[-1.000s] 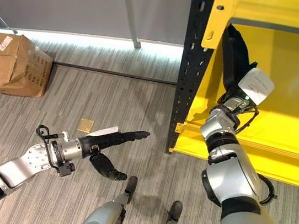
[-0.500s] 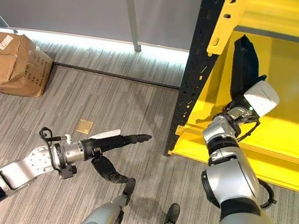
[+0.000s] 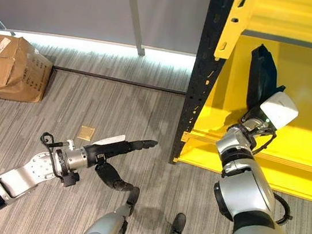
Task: Move parts from the plastic box to the shelf.
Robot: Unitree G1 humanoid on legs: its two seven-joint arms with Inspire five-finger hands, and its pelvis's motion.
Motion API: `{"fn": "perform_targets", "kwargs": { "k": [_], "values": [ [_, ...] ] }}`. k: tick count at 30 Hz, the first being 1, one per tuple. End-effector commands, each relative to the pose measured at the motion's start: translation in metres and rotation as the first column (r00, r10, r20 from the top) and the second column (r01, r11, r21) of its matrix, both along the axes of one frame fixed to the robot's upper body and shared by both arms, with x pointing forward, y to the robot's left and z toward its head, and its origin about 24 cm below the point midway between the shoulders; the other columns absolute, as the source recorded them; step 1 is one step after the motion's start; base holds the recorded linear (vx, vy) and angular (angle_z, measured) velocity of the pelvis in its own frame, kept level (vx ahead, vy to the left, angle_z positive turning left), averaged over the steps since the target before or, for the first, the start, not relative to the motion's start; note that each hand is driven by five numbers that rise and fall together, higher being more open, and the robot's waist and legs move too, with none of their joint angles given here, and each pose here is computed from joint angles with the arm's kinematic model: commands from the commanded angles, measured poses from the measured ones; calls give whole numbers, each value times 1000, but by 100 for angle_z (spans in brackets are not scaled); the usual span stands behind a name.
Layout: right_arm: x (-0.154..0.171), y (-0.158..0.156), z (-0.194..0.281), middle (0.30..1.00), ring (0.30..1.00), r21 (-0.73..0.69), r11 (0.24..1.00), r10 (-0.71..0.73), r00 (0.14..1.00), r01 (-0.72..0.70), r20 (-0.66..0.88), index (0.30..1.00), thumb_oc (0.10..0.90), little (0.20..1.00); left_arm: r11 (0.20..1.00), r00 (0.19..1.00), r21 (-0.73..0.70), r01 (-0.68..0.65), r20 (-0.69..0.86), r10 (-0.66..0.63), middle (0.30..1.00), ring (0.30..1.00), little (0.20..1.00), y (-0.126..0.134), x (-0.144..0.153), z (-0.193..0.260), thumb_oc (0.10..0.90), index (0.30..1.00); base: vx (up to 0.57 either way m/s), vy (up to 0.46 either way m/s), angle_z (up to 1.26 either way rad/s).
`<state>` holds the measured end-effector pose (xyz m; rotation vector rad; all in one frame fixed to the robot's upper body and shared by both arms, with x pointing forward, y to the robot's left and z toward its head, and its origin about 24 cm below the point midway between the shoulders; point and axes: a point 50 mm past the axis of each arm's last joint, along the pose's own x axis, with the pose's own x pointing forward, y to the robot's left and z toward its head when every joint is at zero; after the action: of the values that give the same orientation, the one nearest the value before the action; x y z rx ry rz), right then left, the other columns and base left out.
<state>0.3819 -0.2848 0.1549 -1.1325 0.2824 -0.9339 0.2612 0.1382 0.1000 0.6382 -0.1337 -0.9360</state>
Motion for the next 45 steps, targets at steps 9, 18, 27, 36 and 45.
{"fn": "perform_targets", "kwargs": {
  "k": [9,18,27,36,45],
  "values": [
    [-32,-53,-25,1000,1000,3,985,-164,953,171,-254,1000,900,1000,989,967,-83,122,233,-100,1000,1000,1000,-18,-3,51,900,1000,-4,-4,-1],
    [-25,-49,-23,1000,1000,-103,994,-81,898,41,-432,1000,900,1000,987,967,-66,144,220,-126,1000,1000,1000,-12,-3,53,900,1000,0,-1,0],
    [-30,-54,-30,1000,1000,-104,994,-88,854,40,-512,1000,900,1000,985,962,-35,170,223,-158,1000,1000,1000,-6,-5,59,900,1000,0,0,0],
    [-29,-54,-32,1000,1000,3,999,-43,873,51,-485,1000,900,1000,982,960,9,190,208,-188,1000,1000,1000,-4,-4,60,900,1000,8,-9,2],
    [-15,-46,-8,1000,1000,42,999,20,921,-4,-389,1000,900,1000,982,959,25,185,212,-186,1000,1000,1000,-6,-1,65,900,1000,0,0,0]
  ]
}}
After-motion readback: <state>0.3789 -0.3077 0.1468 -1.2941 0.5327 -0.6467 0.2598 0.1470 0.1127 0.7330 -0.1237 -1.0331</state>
